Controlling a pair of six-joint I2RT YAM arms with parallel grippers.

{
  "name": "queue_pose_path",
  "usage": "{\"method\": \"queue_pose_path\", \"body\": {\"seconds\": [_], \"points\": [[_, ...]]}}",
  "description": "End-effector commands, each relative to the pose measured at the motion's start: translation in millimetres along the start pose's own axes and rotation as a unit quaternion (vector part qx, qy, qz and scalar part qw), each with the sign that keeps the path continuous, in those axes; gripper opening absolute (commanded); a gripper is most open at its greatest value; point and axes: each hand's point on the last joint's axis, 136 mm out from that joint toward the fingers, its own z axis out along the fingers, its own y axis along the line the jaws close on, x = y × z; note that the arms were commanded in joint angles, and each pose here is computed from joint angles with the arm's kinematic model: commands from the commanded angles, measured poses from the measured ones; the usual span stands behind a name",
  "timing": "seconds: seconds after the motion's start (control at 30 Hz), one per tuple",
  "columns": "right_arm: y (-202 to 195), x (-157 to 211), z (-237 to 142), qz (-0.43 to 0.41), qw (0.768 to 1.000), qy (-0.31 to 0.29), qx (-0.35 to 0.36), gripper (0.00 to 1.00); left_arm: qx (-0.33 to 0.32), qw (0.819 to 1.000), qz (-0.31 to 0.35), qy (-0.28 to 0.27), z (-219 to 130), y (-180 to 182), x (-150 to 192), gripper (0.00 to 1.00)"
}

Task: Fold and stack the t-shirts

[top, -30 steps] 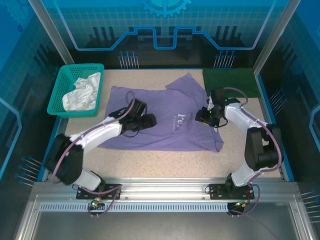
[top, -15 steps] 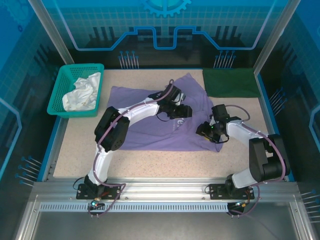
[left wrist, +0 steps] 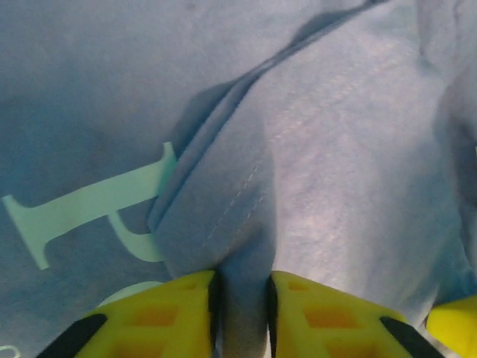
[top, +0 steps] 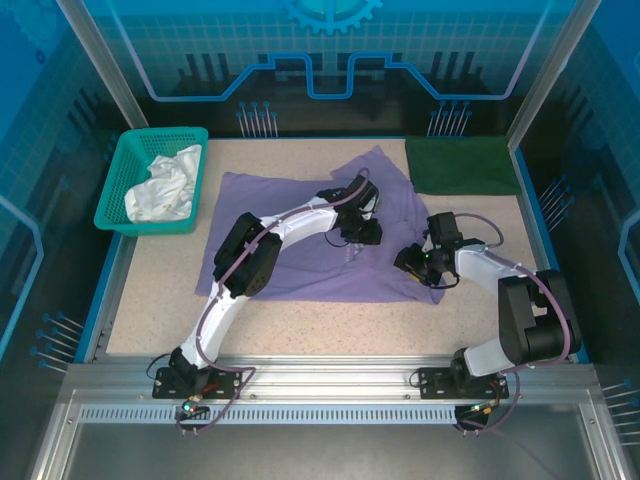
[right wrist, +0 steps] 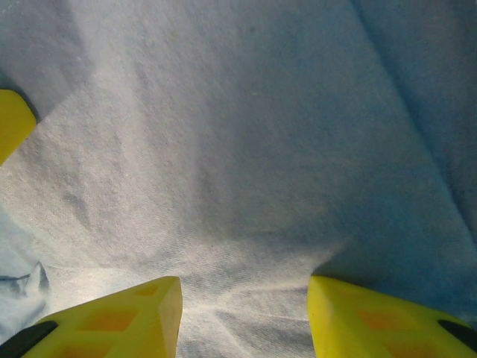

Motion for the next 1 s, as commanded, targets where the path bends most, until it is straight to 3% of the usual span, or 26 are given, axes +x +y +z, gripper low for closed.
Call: {"method": "queue_pose_path", "body": {"seconds": [0.0, 0.17, 0.3, 0.4, 0.47, 0.53, 0.6, 0.67, 0.7, 0.8, 0.97], "points": [[-7, 3, 5, 0.02, 1.0, 0.009, 0.002, 0.49, -0.036, 0.998, 0.031, -0.048, -10, 2, -9, 0.17], [-12, 4, 6, 0.031, 0.999, 0.013, 0.011, 0.48, -0.072, 0.987, 0.067, -0.125, -33, 0, -24, 0.02], [-12, 0, 4, 0.034, 0.999, 0.01, 0.007, 0.48, -0.12, 0.979, 0.057, -0.154, -41, 20, -26, 0.0], [-11, -4, -5, 0.025, 1.0, 0.005, 0.015, 0.48, -0.172, 0.972, 0.043, -0.154, -42, 41, -21, 0.13], [-11, -8, -17, 0.014, 0.999, -0.011, 0.029, 0.49, -0.214, 0.963, 0.038, -0.16, -47, 55, -19, 0.15], [-10, -11, -36, 0.004, 0.999, -0.035, 0.036, 0.5, -0.24, 0.955, 0.031, -0.172, -60, 62, -20, 0.39], [-5, -9, -54, -0.009, 0.998, -0.054, 0.035, 0.5, -0.241, 0.953, 0.026, -0.184, -74, 60, -21, 0.49], [0, 1, -66, -0.025, 0.997, -0.059, 0.03, 0.5, -0.229, 0.954, 0.019, -0.194, -89, 52, -23, 0.74], [2, 9, -69, -0.035, 0.997, -0.055, 0.027, 0.5, -0.218, 0.956, 0.017, -0.197, -97, 46, -22, 0.78], [2, 35, -70, -0.055, 0.998, -0.03, 0.029, 0.48, -0.197, 0.96, -0.004, -0.199, -122, 39, -9, 0.79], [-3, 48, -56, -0.064, 0.997, 0.0, 0.038, 0.42, -0.162, 0.963, -0.083, -0.2, -154, 61, 54, 0.62]]}}
